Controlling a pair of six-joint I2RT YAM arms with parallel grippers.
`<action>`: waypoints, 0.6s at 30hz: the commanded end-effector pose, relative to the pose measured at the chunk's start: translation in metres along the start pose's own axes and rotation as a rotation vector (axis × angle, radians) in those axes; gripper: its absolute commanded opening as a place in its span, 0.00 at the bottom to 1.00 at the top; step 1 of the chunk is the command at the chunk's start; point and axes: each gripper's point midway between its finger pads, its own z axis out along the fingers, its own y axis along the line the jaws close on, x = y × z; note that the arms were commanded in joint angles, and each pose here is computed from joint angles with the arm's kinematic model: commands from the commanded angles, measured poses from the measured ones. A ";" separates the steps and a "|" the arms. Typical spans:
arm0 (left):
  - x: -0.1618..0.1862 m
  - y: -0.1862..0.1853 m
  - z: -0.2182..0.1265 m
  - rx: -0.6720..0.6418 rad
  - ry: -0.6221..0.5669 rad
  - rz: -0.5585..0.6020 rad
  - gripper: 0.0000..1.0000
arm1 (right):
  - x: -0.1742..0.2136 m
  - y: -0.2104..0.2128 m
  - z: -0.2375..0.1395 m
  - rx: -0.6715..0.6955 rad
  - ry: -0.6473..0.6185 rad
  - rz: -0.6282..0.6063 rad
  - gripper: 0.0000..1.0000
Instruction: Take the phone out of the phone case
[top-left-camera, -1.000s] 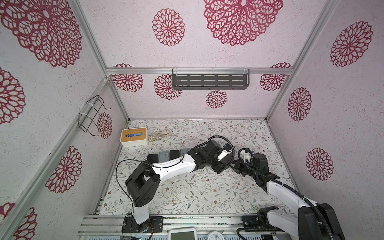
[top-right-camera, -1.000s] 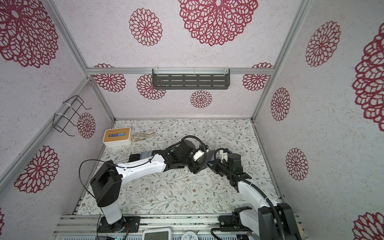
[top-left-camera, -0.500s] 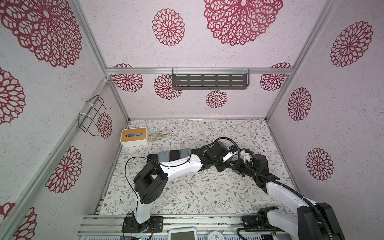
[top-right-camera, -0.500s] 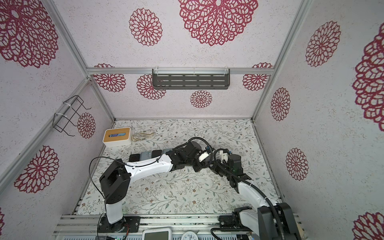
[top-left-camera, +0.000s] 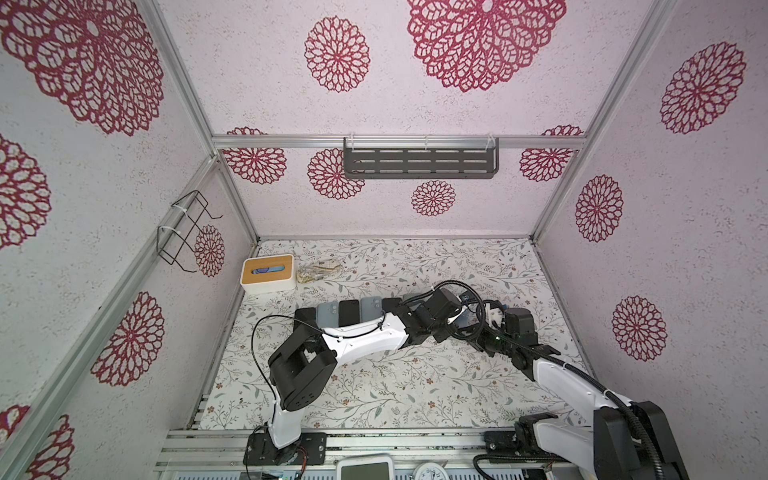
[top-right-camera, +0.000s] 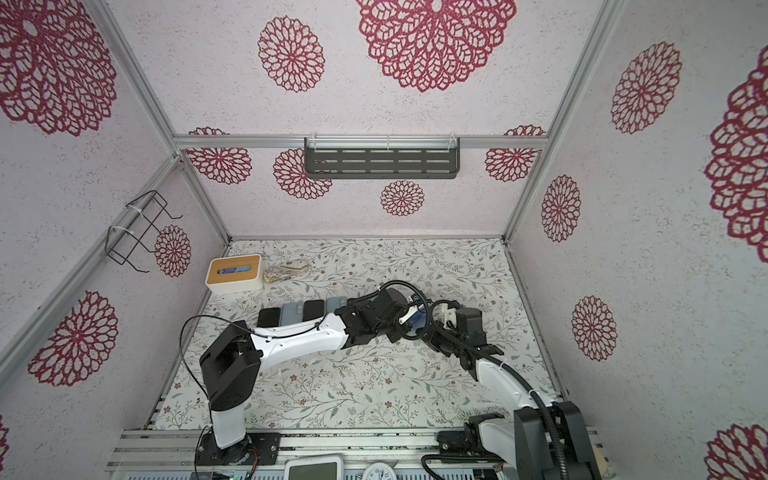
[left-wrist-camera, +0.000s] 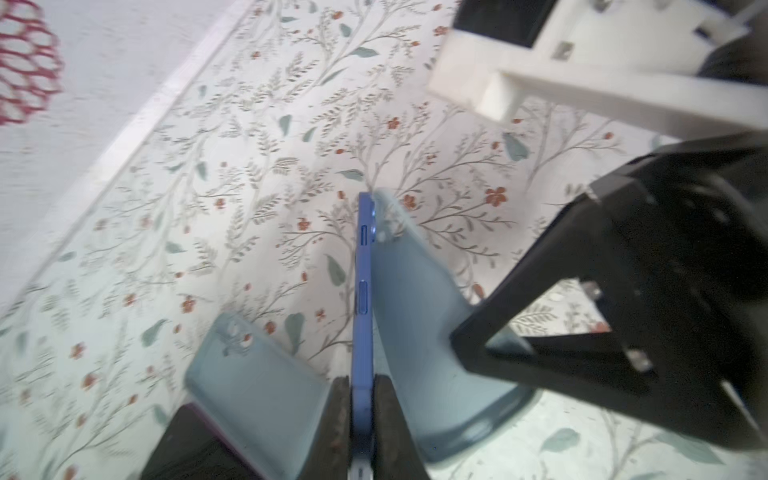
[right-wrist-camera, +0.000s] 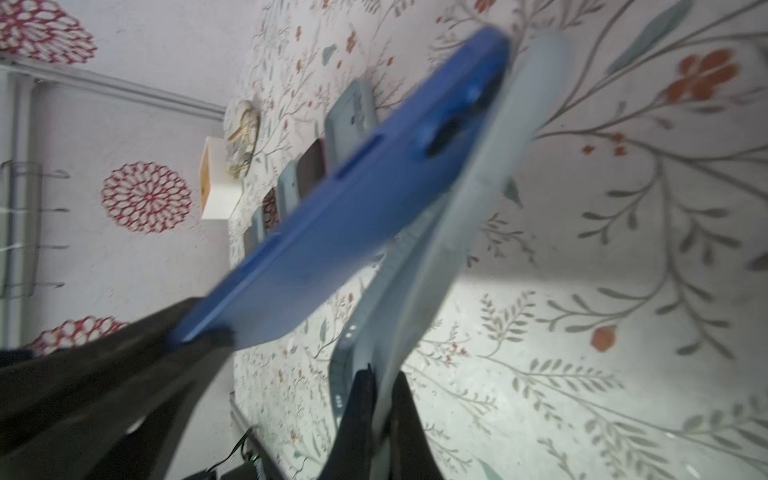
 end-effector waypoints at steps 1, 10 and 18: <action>-0.024 0.053 -0.043 -0.253 -0.046 -0.007 0.00 | -0.013 -0.027 -0.005 0.156 -0.033 -0.042 0.00; 0.002 0.035 0.006 -0.366 0.153 0.146 0.00 | -0.033 -0.042 -0.014 0.302 0.013 -0.097 0.00; 0.011 0.011 0.046 -0.386 0.259 0.266 0.00 | -0.047 -0.032 -0.017 0.258 0.102 -0.132 0.00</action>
